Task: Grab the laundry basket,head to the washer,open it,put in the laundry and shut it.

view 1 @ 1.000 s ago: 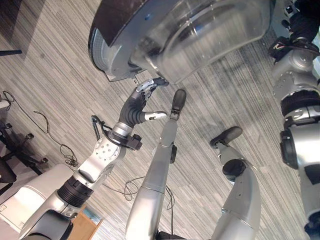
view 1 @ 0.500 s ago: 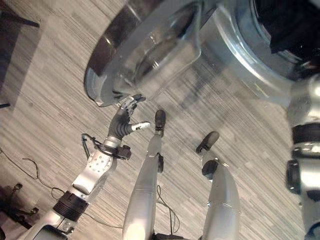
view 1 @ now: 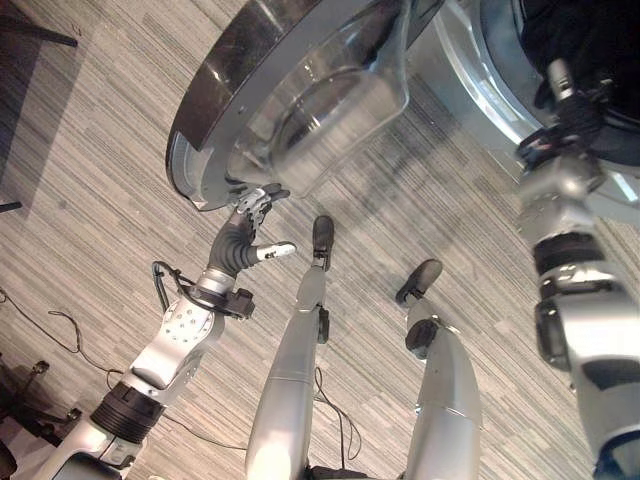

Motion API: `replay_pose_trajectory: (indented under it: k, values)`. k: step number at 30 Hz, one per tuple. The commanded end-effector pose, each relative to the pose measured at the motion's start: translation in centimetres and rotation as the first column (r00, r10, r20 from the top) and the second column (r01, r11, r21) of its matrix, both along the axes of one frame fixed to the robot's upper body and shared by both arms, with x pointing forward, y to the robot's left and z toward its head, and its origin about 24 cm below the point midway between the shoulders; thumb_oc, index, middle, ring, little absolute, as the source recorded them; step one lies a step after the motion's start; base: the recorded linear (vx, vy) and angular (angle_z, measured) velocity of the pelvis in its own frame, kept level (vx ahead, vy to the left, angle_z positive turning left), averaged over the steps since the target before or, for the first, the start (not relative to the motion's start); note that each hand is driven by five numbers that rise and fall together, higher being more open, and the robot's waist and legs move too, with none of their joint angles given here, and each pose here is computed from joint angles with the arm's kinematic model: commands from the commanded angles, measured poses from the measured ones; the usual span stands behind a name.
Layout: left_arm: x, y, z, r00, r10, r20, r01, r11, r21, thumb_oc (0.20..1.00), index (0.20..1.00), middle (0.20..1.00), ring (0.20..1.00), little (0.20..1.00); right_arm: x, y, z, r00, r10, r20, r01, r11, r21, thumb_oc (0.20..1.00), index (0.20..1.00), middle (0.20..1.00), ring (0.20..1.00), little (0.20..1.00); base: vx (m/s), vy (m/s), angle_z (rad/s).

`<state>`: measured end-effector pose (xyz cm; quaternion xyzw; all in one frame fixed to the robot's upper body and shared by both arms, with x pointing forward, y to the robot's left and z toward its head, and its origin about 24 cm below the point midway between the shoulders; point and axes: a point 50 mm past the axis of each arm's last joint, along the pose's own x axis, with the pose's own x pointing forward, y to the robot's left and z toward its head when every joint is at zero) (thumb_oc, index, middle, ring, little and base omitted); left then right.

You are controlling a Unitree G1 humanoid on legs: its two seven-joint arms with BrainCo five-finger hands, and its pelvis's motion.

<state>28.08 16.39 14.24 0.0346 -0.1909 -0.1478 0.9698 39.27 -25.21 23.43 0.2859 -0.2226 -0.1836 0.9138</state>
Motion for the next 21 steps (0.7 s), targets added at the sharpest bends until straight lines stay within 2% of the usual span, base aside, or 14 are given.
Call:
replay_pose_trajectory:
  k: [1, 4, 7, 12, 13, 16, 17, 19, 20, 21]
  values:
    - [-0.2, -0.9, 0.3, 0.999, -0.017, 0.049, 0.019, 0.999, -0.029, 1.0, 1.0, 1.0, 1.0, 1.0, -1.4, -1.7, 0.0, 0.991, -0.032, 0.13, 0.029, 0.999, 0.021, 1.0, 1.0, 1.0, 1.0, 1.0, 0.0, 0.0, 0.0]
    - [-0.3, -0.9, 0.1, 0.998, -0.016, 0.057, 0.016, 1.0, -0.001, 1.0, 1.0, 1.0, 1.0, 1.0, -2.3, -1.1, -2.5, 0.986, 0.02, 0.165, -0.032, 0.997, 0.072, 1.0, 1.0, 1.0, 1.0, 1.0, 0.0, 0.004, 0.01]
    - [-0.8, -0.1, -0.7, 0.999, 0.009, 0.036, -0.009, 1.0, -0.004, 1.0, 1.0, 1.0, 1.0, 1.0, -4.1, -1.0, -6.0, 0.985, 0.104, 0.134, -0.104, 0.995, -0.011, 1.0, 1.0, 1.0, 1.0, 1.0, 0.0, 0.0, 0.0]
    - [-1.3, 0.7, -1.7, 0.999, 0.034, 0.007, -0.034, 0.999, 0.016, 1.0, 1.0, 1.0, 1.0, 1.0, -6.2, -0.9, -10.2, 0.987, 0.149, 0.058, -0.148, 0.989, -0.023, 1.0, 1.0, 1.0, 1.0, 1.0, 0.0, 0.0, 0.0]
    - [-1.5, 0.9, -2.1, 0.999, 0.039, -0.006, -0.038, 0.999, 0.022, 1.0, 1.0, 1.0, 1.0, 1.0, -7.0, -0.4, -12.6, 0.985, 0.169, -0.015, -0.17, 0.985, -0.018, 1.0, 1.0, 1.0, 1.0, 1.0, 0.0, 0.0, 0.0]
    - [-1.7, 1.1, -2.5, 0.999, 0.046, -0.022, -0.045, 0.998, 0.037, 1.0, 1.0, 1.0, 1.0, 1.0, -7.9, 0.1, -15.2, 0.977, 0.192, -0.096, -0.192, 0.981, 0.002, 1.0, 1.0, 1.0, 1.0, 1.0, 0.01, 0.017, -0.03]
    - [-1.8, 1.0, -3.0, 0.998, 0.053, -0.04, -0.051, 0.998, 0.042, 1.0, 1.0, 1.0, 1.0, 1.0, -8.7, 1.1, -18.3, 0.961, 0.208, -0.181, -0.193, 0.976, 0.095, 1.0, 1.0, 1.0, 1.0, 1.0, 0.0, 0.0, 0.0]
    - [-1.8, 1.2, -3.5, 0.996, 0.071, -0.059, -0.069, 0.997, 0.045, 1.0, 1.0, 1.0, 1.0, 1.0, -9.9, 2.4, -21.9, 0.915, 0.252, -0.316, -0.217, 0.966, 0.142, 1.0, 1.0, 1.0, 1.0, 1.0, 0.02, 0.03, 0.04]
    - [-1.8, 1.3, -3.7, 0.994, 0.084, -0.066, -0.08, 0.995, 0.053, 1.0, 1.0, 1.0, 1.0, 1.0, -11.4, 3.7, -25.0, 0.835, 0.302, -0.46, -0.267, 0.953, 0.142, 1.0, 1.0, 1.0, 1.0, 1.0, 0.02, 0.025, 0.03]
    - [-1.9, 1.4, -3.8, 0.994, 0.085, -0.068, -0.082, 0.995, 0.054, 1.0, 1.0, 1.0, 1.0, 1.0, -11.5, 3.8, -25.0, 0.834, 0.304, -0.462, -0.268, 0.953, 0.143, 1.0, 1.0, 1.0, 1.0, 1.0, 0.06, 0.029, -0.01]
